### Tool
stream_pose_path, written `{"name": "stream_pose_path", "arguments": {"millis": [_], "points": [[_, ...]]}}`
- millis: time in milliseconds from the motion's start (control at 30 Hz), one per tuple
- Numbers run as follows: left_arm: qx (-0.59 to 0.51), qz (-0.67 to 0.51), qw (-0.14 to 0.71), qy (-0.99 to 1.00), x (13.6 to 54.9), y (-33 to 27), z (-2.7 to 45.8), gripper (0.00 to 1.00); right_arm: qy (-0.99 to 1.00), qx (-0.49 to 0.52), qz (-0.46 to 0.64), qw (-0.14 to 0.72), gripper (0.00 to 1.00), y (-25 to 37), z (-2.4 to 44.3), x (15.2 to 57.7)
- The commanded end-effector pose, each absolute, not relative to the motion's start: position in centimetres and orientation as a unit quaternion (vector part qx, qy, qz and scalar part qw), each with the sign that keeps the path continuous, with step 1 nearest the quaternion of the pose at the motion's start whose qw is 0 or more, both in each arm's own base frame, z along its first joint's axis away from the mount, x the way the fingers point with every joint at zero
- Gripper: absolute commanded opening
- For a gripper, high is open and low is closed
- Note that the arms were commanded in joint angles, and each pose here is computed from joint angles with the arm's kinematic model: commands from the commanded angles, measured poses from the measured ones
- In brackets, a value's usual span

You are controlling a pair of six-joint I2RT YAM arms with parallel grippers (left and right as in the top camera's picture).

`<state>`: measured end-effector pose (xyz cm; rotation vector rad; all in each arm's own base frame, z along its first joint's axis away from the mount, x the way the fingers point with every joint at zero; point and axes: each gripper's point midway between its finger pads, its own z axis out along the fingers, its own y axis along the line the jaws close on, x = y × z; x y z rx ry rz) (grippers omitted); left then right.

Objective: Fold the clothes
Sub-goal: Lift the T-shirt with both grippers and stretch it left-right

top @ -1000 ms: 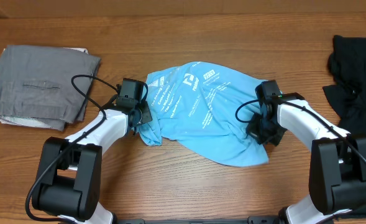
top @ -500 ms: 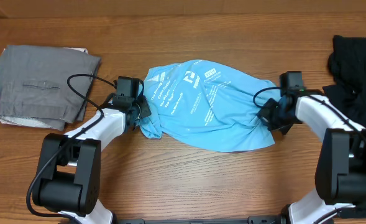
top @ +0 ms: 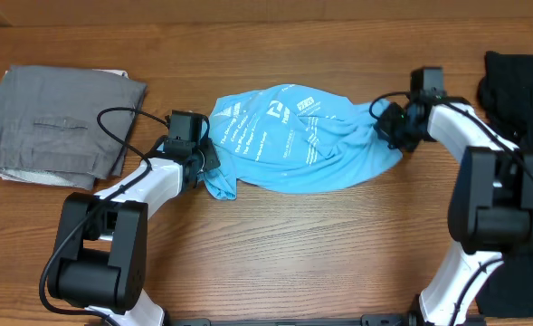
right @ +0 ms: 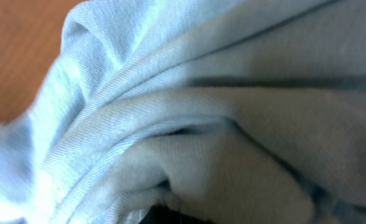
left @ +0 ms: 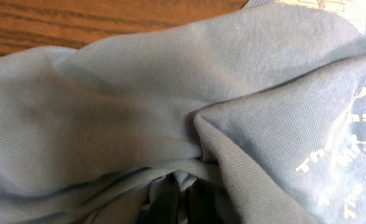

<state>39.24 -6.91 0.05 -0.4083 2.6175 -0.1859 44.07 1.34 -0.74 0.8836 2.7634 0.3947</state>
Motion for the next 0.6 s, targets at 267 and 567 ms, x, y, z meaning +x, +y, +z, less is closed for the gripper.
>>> {"name": "stream_pose_path", "arguments": {"millis": [267,567], "points": [[-0.145,-0.057,0.226,0.962,38.4,-6.3,-3.3,0.04,0.97,0.198,0.107,0.089,0.04,8.9,-9.5,44.3],[-0.15,-0.056,0.247,0.956,39.7,-6.2,-4.3,0.04,0.964,0.165,0.138,0.158,0.04,11.9,-7.7,47.8]]}}
